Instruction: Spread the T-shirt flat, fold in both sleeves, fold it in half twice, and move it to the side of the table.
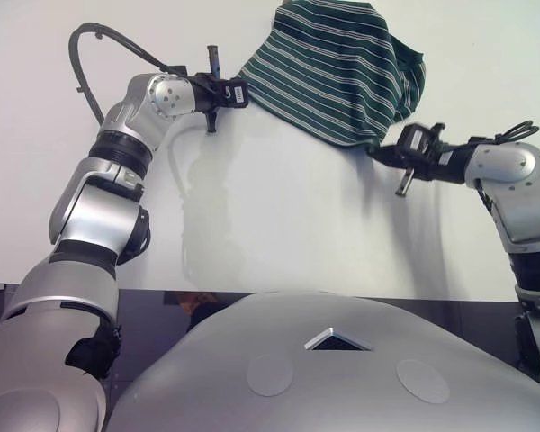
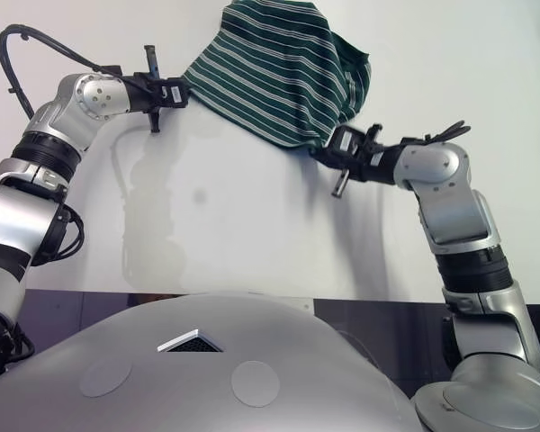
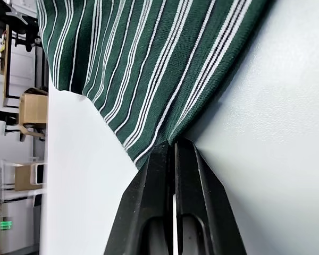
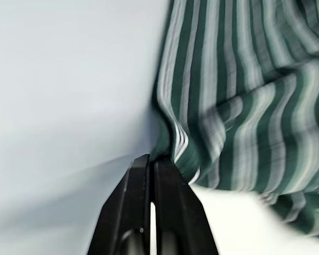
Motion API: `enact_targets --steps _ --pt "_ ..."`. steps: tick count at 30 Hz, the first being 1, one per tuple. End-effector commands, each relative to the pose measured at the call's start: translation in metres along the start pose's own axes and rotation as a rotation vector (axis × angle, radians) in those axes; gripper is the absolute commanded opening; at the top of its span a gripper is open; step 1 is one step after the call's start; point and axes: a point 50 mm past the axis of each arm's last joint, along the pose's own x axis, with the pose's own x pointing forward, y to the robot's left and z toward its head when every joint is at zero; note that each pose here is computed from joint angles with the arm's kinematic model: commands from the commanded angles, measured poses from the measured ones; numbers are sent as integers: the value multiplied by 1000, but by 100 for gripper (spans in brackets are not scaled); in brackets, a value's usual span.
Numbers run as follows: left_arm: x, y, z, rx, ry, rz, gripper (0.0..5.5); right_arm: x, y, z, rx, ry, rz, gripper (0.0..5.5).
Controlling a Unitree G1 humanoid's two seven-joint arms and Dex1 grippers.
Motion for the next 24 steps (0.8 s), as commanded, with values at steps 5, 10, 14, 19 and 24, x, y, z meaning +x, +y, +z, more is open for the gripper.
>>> enact_targets --steps 5,10,14,19,24 --pt "-57 133 49 -321 -220 326 3 -10 -140 97 -3 -323 -444 0" --pt "-104 206 102 -348 -227 693 3 -31 -197 186 -96 -349 -760 0" --pt "-132 232 134 -386 -285 849 3 -52 -206 225 -93 -398 -918 0" --pt "-160 248 149 -367 -260 977 3 -64 -207 249 -85 -446 -990 0" --pt "-175 251 147 -332 -235 980 3 -66 -206 249 -142 -406 -958 0"
